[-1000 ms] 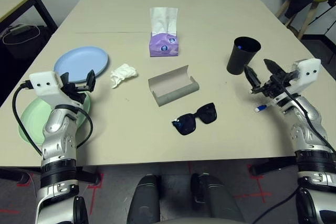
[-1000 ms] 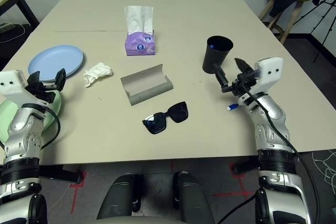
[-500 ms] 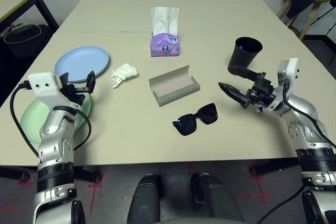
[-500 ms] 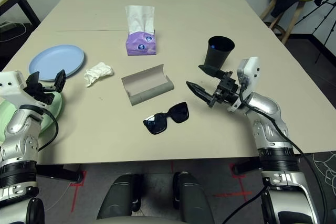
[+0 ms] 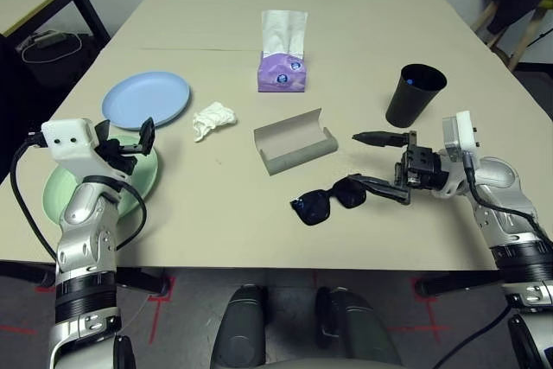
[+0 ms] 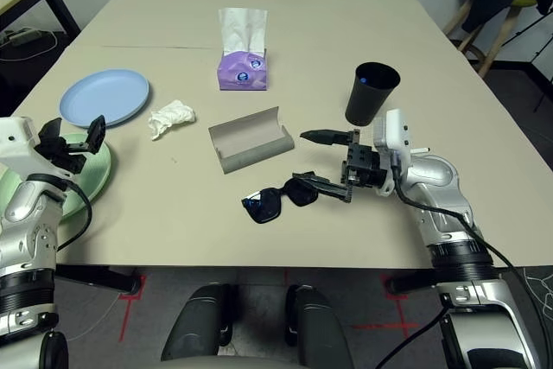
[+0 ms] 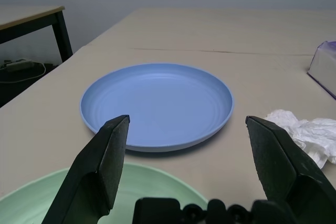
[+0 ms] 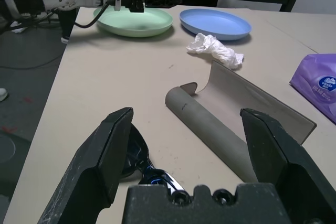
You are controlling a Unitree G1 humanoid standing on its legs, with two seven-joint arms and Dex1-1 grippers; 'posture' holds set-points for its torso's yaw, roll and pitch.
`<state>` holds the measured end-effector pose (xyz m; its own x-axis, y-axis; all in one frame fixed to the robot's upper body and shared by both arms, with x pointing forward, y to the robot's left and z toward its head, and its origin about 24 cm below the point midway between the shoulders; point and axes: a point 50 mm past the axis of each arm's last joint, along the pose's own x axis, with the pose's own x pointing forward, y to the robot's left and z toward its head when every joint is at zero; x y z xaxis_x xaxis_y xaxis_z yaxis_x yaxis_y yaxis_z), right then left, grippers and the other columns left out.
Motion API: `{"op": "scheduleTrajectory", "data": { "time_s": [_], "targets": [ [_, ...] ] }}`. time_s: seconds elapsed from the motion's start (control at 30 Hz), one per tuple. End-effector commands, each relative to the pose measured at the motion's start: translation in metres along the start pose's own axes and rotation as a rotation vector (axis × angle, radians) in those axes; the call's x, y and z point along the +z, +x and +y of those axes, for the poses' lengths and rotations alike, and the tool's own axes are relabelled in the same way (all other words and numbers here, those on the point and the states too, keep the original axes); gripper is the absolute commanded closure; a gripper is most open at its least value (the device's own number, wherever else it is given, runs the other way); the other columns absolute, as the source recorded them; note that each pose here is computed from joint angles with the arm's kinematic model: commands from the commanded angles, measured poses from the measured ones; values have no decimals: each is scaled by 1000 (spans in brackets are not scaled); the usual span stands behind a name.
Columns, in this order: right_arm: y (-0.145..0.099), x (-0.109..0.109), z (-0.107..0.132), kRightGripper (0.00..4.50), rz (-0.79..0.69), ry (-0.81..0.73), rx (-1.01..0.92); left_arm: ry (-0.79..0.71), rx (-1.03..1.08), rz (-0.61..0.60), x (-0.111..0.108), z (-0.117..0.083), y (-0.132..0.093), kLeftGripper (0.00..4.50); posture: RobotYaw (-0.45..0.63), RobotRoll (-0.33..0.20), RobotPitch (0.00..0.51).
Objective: Organize and tidy the items on the table.
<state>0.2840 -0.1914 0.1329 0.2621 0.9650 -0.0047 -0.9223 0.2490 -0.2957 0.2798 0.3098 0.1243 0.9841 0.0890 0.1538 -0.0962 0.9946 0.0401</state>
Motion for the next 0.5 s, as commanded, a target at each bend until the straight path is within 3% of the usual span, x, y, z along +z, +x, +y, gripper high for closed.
{"op": "scheduleTrajectory", "data": {
  "time_s": [0.03, 0.23, 0.5],
  "targets": [
    [-1, 0, -2, 25, 5, -9, 4, -21, 1, 32, 0, 5, -2, 0, 142, 0, 118],
    [2, 1, -1, 25, -1, -10, 19, 16, -25, 127, 8, 20, -4, 0, 144, 0, 117],
    [6, 4, -3, 25, -31, 7, 9, -54, 56, 299, 28, 51, -17, 0, 158, 0, 121]
  ]
}}
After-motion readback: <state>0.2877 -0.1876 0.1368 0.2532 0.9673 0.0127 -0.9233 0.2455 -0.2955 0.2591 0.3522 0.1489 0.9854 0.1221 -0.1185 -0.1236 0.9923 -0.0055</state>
